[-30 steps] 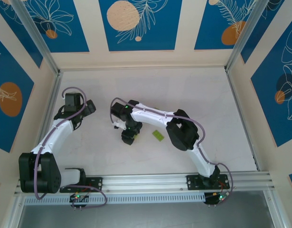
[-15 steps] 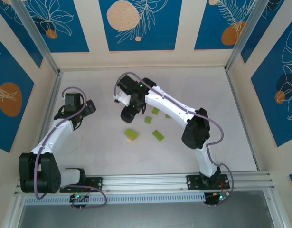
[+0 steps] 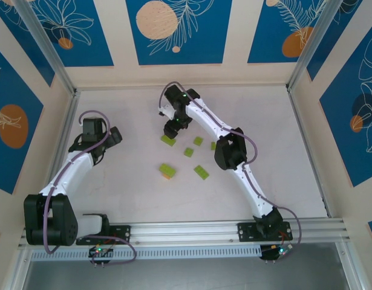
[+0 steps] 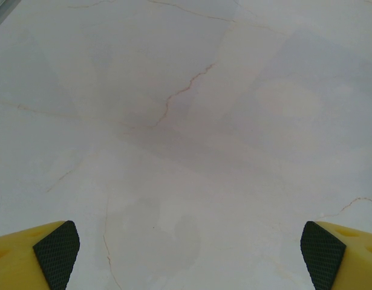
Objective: Assemble a carrot with lego
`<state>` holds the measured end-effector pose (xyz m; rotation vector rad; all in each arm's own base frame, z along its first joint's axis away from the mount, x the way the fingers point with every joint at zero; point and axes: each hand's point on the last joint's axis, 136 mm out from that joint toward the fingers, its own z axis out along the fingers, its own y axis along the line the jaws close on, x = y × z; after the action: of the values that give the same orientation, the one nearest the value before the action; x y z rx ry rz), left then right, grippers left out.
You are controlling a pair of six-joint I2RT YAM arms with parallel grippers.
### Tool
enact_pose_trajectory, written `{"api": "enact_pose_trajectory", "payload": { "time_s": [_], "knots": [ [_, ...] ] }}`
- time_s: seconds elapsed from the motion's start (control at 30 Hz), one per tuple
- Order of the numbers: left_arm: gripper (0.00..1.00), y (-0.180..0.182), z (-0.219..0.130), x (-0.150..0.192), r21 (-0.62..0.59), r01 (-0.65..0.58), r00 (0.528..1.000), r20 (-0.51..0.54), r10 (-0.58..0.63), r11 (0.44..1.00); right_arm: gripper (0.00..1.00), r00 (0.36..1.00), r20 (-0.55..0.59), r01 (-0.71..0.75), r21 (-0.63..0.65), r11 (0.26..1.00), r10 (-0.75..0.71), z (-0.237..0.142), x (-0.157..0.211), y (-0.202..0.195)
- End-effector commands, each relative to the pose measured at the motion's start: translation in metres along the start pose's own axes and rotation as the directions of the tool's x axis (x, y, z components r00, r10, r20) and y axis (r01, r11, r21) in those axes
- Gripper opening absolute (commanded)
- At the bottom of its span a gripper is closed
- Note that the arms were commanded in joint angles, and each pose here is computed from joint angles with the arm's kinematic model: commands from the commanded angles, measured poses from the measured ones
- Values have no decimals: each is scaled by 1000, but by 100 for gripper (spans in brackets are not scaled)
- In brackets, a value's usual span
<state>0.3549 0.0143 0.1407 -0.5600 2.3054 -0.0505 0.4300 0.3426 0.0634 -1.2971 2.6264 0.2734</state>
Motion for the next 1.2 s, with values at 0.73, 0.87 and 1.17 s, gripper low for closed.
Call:
{"api": "enact_pose_trajectory", "payload": {
  "time_s": [0.73,0.87,1.17],
  "knots": [
    [97,-3,-2,-11,6,3,1000,13,-3,1000,65,999,13,44,-108,993,-43,28,-7,42],
    [97,-3,-2,-12,7,3,1000,15,-3,1000,64,999,1,45,-100,994,-45,30,-5,40],
    [97,-3,-1,-12,6,3,1000,14,-3,1000,63,999,-33,37,-90,995,-40,39,2,37]
  ]
}}
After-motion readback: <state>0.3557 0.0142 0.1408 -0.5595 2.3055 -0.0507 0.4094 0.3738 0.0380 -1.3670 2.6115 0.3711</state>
